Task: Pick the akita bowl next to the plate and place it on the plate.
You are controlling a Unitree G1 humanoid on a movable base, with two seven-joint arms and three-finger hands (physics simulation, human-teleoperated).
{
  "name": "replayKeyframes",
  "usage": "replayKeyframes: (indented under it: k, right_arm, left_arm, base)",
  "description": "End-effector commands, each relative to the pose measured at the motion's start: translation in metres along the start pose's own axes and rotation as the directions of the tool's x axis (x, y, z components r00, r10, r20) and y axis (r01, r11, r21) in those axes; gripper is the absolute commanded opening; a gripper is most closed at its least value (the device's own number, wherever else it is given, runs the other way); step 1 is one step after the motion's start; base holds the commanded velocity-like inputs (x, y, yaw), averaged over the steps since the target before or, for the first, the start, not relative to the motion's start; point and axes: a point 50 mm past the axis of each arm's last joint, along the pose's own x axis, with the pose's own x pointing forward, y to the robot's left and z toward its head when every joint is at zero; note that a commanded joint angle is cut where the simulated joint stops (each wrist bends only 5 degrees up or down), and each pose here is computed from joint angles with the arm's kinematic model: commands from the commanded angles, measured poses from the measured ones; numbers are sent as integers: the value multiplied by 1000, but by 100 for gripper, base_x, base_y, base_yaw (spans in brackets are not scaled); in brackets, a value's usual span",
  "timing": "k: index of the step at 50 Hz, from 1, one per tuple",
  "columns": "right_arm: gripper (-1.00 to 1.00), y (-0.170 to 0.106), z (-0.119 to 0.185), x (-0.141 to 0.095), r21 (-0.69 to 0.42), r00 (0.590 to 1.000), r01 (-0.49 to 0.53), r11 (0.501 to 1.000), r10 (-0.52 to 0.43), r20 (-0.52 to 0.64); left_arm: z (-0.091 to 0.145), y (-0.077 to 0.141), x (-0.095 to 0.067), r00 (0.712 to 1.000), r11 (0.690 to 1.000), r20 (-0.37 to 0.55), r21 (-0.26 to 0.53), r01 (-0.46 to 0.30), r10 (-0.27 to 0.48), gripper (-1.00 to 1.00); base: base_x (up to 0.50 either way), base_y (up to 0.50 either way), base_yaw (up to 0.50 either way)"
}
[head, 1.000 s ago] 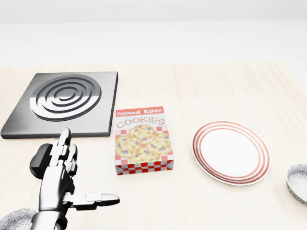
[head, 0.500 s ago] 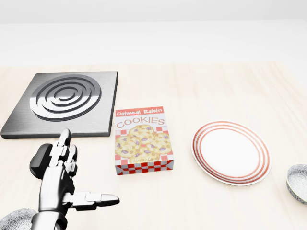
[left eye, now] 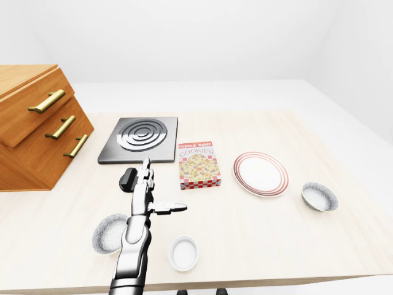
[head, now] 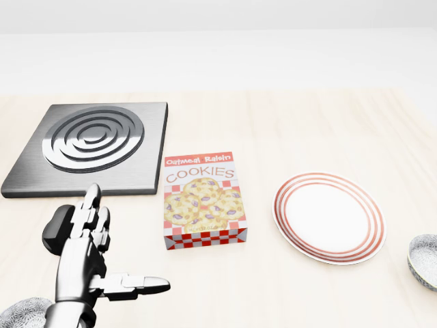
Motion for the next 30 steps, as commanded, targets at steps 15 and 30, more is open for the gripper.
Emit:
replayKeyframes:
  k: [15,30]
  right_arm:
    - [100,27,51,6,35,974,-103,994,93,205]
    - [100,29,59,8,10,961,-105,994,99,259]
  left_arm:
    - [0,0,0,1000,1000,-10,-16,0,0,100]
    - [-1,0,-1,1000,1000,-12,-14,-1,1,100]
  base:
    - [0,0,0]
    - [0,0,0]
